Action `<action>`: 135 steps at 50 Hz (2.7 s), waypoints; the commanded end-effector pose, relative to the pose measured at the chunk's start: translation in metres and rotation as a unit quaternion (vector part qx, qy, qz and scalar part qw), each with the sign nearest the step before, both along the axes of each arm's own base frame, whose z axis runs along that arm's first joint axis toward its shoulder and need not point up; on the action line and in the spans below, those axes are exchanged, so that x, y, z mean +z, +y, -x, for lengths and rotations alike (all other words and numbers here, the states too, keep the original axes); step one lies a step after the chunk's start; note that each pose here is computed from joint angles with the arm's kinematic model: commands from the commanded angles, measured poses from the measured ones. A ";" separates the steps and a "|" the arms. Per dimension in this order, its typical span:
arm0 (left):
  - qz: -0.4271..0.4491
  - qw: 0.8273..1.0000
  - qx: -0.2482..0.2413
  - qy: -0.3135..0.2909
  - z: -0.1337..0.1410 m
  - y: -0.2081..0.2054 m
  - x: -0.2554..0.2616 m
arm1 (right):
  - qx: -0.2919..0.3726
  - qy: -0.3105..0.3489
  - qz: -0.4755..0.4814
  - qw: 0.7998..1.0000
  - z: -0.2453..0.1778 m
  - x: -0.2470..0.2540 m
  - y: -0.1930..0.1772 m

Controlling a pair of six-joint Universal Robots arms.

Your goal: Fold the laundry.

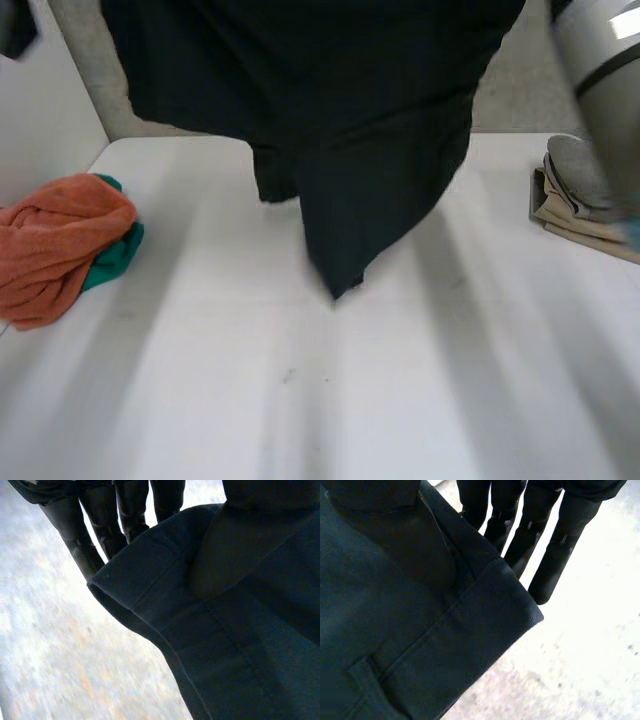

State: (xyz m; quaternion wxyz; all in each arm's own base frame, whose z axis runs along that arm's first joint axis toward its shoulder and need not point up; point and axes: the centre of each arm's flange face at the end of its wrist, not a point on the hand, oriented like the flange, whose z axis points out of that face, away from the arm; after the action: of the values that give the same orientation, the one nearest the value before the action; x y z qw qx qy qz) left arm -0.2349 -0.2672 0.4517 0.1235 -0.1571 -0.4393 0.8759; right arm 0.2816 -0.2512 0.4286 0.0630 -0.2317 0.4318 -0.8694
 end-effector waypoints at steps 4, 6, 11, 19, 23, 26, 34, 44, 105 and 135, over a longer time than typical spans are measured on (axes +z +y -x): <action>0.057 0.998 -0.017 0.037 -0.032 0.065 0.050 | 0.007 -0.012 0.020 1.000 0.036 0.055 0.075; 0.063 0.997 -0.015 0.042 -0.037 0.068 0.057 | 0.010 -0.018 0.026 0.999 0.039 0.061 0.081; 0.066 0.997 0.000 0.048 -0.047 0.058 0.064 | 0.016 -0.027 0.019 0.999 0.041 0.069 0.086; -0.015 0.999 -0.009 0.033 -0.031 -0.008 0.023 | 0.022 0.000 -0.055 0.998 0.016 0.029 0.050; -0.063 0.998 -0.012 0.002 -0.011 -0.047 -0.019 | 0.006 0.026 -0.121 0.992 -0.003 -0.018 0.012; -0.089 0.996 -0.012 -0.021 0.002 -0.075 -0.052 | -0.004 0.042 -0.164 0.986 -0.018 -0.059 -0.017; -0.133 0.989 -0.010 -0.059 0.034 -0.162 -0.169 | -0.011 0.022 -0.190 0.981 -0.065 -0.153 -0.078; -0.100 0.994 0.033 -0.022 0.030 -0.227 -0.226 | -0.087 -0.035 -0.075 0.993 -0.099 -0.216 -0.138; -0.491 0.843 0.006 -0.220 -0.015 0.088 -0.317 | 0.060 0.255 -0.310 0.914 0.012 -0.321 -0.032; -0.516 0.746 -0.171 -0.385 -0.024 0.173 -0.247 | 0.074 0.465 -0.412 0.781 0.079 -0.229 0.076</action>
State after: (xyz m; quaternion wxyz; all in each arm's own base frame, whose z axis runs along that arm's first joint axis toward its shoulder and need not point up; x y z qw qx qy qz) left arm -0.2088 -0.0901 0.1986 0.1463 -0.4378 -0.8147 0.3508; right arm 0.1925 -0.1722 0.1949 -0.0052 -0.5929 0.7228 -0.3550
